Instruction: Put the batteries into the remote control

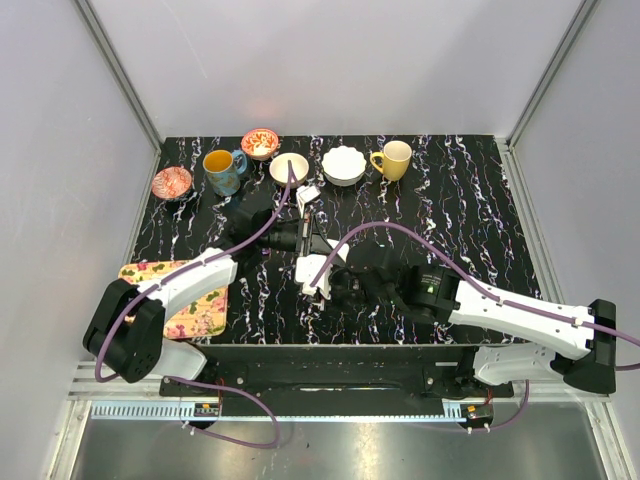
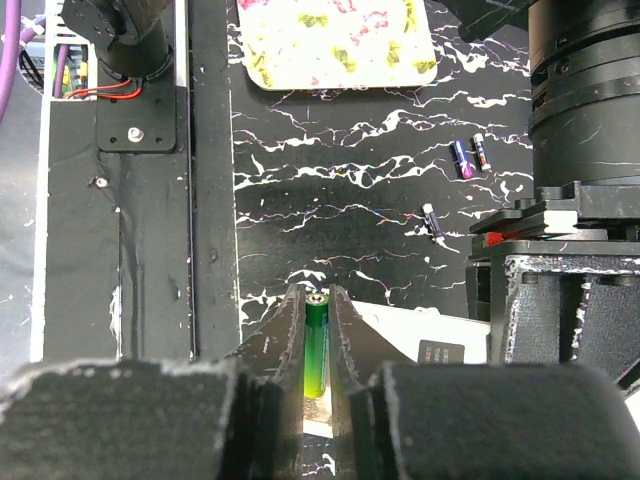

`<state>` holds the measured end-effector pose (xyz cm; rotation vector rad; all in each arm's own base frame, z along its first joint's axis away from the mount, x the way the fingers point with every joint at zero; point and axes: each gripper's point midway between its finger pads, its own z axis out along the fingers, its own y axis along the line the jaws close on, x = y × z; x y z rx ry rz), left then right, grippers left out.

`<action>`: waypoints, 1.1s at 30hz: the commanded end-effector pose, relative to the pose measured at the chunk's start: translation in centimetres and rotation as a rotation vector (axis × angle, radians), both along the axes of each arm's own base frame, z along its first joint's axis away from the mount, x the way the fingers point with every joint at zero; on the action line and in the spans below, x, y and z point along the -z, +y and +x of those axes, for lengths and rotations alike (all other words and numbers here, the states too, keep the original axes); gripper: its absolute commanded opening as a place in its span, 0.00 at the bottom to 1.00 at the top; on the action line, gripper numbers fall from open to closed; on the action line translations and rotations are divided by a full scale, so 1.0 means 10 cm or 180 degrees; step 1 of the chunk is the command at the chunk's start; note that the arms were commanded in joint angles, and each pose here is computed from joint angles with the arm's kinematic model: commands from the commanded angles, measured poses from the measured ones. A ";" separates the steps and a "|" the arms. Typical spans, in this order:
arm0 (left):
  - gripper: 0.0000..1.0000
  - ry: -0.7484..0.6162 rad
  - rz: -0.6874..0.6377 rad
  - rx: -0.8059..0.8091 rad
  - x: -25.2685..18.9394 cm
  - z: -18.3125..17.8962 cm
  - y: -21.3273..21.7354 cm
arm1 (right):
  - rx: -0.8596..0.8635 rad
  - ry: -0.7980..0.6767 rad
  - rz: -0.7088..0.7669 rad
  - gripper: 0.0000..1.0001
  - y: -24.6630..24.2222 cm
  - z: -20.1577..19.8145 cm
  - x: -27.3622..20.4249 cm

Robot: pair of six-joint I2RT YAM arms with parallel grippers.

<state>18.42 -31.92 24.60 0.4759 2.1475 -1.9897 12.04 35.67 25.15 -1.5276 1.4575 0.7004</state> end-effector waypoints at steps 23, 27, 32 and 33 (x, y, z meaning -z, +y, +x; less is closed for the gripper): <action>0.00 -0.0427 -0.0244 -0.0060 -0.43 0.00 0.00 | 0.0167 0.0152 -0.0235 0.00 -0.14 -0.03 0.15; 0.00 -0.0434 -0.0269 -0.0092 -0.48 0.01 0.01 | 0.0150 0.0197 -0.0283 0.00 -0.15 -0.05 0.19; 0.00 -0.0439 -0.0287 -0.0113 -0.51 0.03 0.00 | 0.0115 0.0229 -0.0399 0.00 -0.17 -0.08 0.25; 0.00 -0.0433 -0.0289 -0.0114 -0.52 0.03 0.00 | 0.0104 0.0218 -0.0412 0.00 -0.17 -0.09 0.24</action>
